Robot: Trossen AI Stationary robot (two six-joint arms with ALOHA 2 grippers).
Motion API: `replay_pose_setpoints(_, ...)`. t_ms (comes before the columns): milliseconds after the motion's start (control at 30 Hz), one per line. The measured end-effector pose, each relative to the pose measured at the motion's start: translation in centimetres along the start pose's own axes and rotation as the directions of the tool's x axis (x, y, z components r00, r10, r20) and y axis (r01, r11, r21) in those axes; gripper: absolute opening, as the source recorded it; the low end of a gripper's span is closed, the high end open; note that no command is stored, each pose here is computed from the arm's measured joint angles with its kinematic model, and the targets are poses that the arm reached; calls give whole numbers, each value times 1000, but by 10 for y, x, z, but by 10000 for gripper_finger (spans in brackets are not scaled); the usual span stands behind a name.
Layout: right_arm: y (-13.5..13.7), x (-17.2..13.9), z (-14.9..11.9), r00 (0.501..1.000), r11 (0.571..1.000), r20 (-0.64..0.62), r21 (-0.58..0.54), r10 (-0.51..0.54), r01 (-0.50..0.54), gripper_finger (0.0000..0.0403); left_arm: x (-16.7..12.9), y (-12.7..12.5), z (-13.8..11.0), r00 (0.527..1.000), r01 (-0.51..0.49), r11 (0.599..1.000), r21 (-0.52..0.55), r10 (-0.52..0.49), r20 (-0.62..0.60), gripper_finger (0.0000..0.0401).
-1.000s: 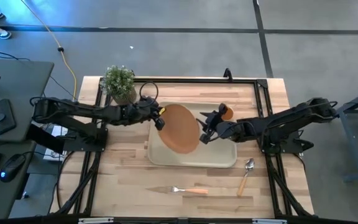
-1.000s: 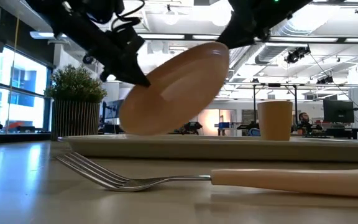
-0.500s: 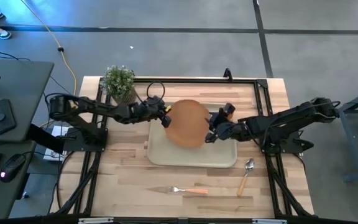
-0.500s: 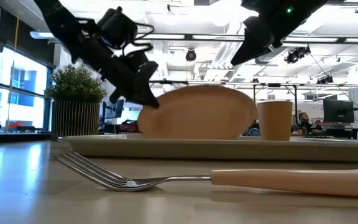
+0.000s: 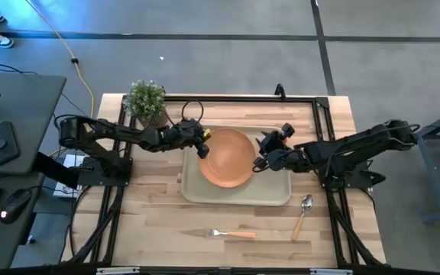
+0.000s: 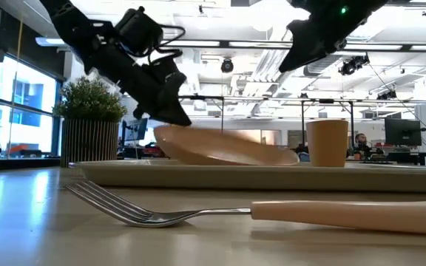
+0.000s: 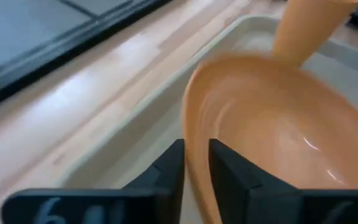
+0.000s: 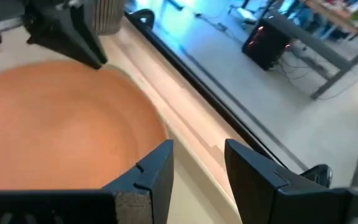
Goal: Pick and place plate/cup/fork/spoon on tray
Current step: Put the orange plate on the tray, then put the orange spoon to the left of the orange plate on the tray
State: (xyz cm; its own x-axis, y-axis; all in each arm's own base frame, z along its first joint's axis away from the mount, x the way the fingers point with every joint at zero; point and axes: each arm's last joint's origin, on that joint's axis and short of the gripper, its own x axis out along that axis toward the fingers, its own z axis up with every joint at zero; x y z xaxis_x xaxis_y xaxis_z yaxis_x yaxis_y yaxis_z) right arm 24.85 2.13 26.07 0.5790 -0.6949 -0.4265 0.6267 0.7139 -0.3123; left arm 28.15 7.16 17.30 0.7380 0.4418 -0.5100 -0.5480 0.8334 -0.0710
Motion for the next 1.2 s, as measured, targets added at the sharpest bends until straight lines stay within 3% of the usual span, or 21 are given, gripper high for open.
replay_pose_setpoints(133, -30, -16, 19, 997, 994, -77, 105, -7, 15, 135, -19, 4, 21, 994, -9, 995, 100, -1, 106, 114)
replay_pose_setpoints(200, -43, -23, 14, 989, 983, -142, 174, -29, 54, 135, -30, 6, 30, 983, -8, 993, 119, -14, 181, 132)
replay_pose_setpoints(333, -52, -26, -30, 965, 937, -234, 296, -118, 186, 135, -54, 10, 32, 924, 58, 987, 151, -110, 365, 150)
replay_pose_setpoints(500, -41, -19, -81, 966, 865, -240, 461, -96, 200, 135, -72, 17, 19, 843, 40, 971, 235, -159, 514, 145)
replay_pose_setpoints(600, -37, -14, -101, 967, 819, -235, 533, -100, 214, 135, -76, 20, 17, 837, 17, 957, 288, -171, 520, 138)
replay_pose_setpoints(767, -39, -10, -116, 961, 770, -246, 586, -127, 252, 135, -75, 24, 23, 795, -36, 928, 371, -199, 573, 133)
replay_pose_setpoints(900, -39, -11, -125, 960, 729, -233, 629, -154, 270, 135, -65, 31, 21, 804, -42, 908, 417, -217, 554, 133)
replay_pose_setpoints(1100, -48, -14, -129, 936, 717, -275, 604, -221, 347, 135, -49, 48, 23, 779, -122, 913, 389, -154, 608, 133)
replay_pose_setpoints(1200, -54, -13, -130, 917, 717, -303, 575, -260, 393, 135, -43, 59, 21, 793, -139, 921, 365, -117, 598, 133)
